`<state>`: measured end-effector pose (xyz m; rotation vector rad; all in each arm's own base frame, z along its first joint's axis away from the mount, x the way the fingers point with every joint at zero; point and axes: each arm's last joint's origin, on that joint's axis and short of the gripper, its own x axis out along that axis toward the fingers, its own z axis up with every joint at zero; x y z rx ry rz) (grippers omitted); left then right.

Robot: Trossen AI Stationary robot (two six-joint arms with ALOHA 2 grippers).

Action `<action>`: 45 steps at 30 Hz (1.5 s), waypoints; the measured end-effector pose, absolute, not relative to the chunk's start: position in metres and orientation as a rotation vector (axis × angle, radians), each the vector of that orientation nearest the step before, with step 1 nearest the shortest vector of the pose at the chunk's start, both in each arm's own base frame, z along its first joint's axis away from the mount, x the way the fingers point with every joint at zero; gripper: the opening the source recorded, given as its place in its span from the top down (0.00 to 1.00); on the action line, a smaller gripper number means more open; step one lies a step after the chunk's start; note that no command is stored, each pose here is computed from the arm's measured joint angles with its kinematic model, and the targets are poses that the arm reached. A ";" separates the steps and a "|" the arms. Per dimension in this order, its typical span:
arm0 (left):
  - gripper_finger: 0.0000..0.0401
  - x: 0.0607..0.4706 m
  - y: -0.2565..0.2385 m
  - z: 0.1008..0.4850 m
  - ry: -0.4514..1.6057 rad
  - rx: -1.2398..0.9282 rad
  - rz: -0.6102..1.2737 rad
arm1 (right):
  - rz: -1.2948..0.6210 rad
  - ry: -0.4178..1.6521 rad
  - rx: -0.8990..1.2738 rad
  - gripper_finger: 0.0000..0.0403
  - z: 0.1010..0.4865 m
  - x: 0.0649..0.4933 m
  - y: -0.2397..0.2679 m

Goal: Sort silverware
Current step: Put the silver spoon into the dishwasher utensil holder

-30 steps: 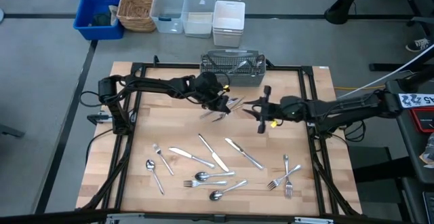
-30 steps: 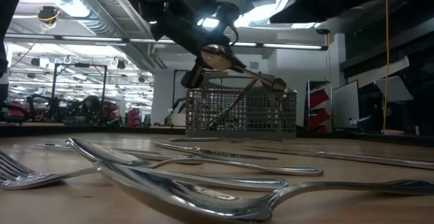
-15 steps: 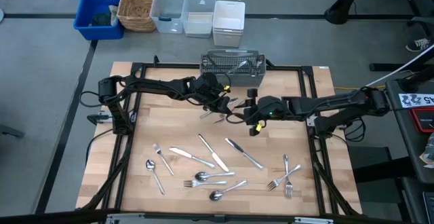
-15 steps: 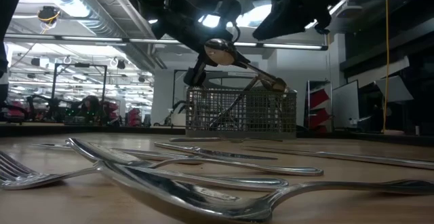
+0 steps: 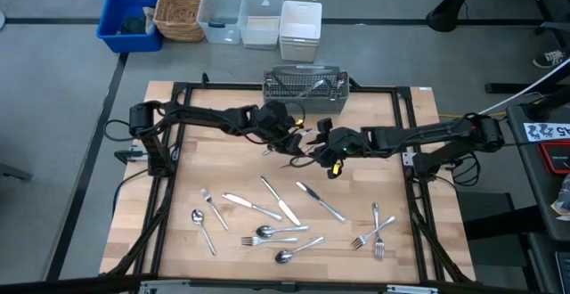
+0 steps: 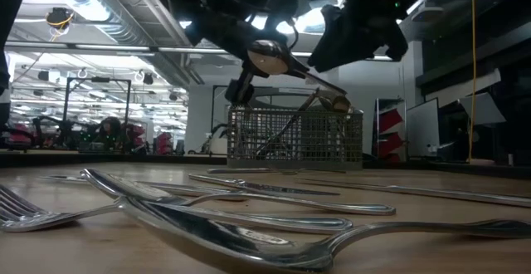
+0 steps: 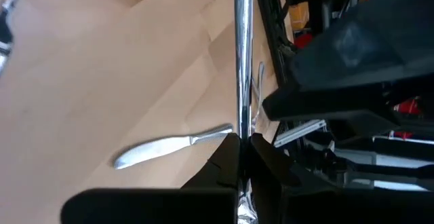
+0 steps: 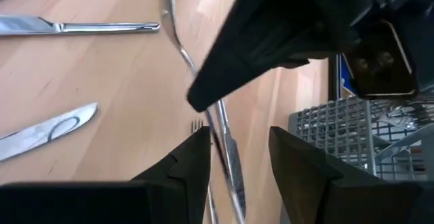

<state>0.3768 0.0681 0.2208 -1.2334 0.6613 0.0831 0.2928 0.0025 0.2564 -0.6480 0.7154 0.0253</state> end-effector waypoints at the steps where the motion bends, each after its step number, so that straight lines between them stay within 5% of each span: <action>1: 0.98 0.377 0.066 0.221 0.664 -1.232 0.079 | 0.026 0.717 -0.648 0.62 0.256 0.293 0.003; 13: 0.98 0.379 0.062 0.223 0.648 -1.226 0.056 | 0.095 0.711 -0.622 0.74 0.255 0.292 0.005; 30: 0.98 0.384 0.055 0.229 0.603 -1.220 0.004 | 0.104 0.722 -0.618 0.75 0.254 0.291 0.005; 39: 0.96 0.384 0.055 0.229 0.602 -1.222 0.001 | 0.116 0.729 -0.618 0.97 0.253 0.291 0.006; 45: 0.96 0.384 0.056 0.229 0.589 -1.126 -0.016 | 0.110 0.731 -0.619 0.96 0.253 0.291 0.006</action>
